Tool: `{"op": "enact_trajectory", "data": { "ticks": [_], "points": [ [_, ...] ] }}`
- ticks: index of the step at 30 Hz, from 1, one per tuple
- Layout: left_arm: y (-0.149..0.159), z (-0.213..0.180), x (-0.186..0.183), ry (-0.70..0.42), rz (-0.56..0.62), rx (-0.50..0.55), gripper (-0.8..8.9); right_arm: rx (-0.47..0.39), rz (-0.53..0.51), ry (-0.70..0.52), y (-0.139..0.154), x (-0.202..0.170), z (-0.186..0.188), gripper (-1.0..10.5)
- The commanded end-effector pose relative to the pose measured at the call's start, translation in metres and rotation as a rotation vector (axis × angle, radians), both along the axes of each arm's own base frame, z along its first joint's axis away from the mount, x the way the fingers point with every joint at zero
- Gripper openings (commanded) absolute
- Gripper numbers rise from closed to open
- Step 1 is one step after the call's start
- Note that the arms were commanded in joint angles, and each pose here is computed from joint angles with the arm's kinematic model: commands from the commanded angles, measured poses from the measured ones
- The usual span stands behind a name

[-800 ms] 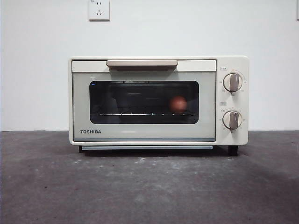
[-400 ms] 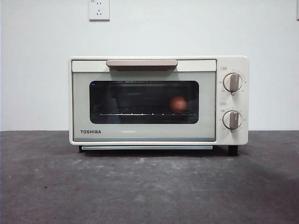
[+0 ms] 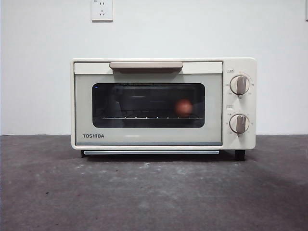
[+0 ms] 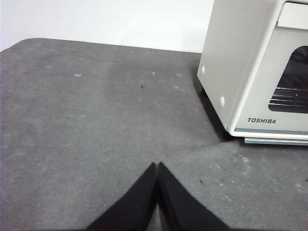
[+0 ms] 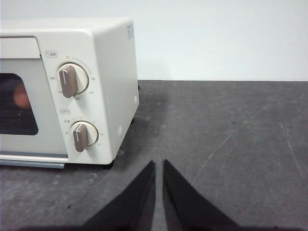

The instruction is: Eggoven

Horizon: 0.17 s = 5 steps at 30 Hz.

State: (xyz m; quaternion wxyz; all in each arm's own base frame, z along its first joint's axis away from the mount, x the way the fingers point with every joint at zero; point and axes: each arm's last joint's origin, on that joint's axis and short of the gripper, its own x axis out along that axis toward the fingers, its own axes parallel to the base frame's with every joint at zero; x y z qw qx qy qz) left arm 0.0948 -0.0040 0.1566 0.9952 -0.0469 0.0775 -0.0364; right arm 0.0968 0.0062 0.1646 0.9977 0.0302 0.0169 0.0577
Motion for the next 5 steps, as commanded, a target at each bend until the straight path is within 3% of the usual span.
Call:
{"op": "enact_trajectory", "data": {
  "ticks": [1, 5],
  "points": [
    [0.0001, -0.0097, 0.0011, 0.031, 0.002, 0.000, 0.08, 0.011, -0.004, -0.008, -0.0002, 0.0001, 0.0000, 0.0],
    [0.0001, -0.0097, 0.0011, 0.031, 0.002, 0.000, 0.08, 0.011, -0.004, -0.008, -0.0002, 0.0001, 0.0000, 0.0]
  ]
}}
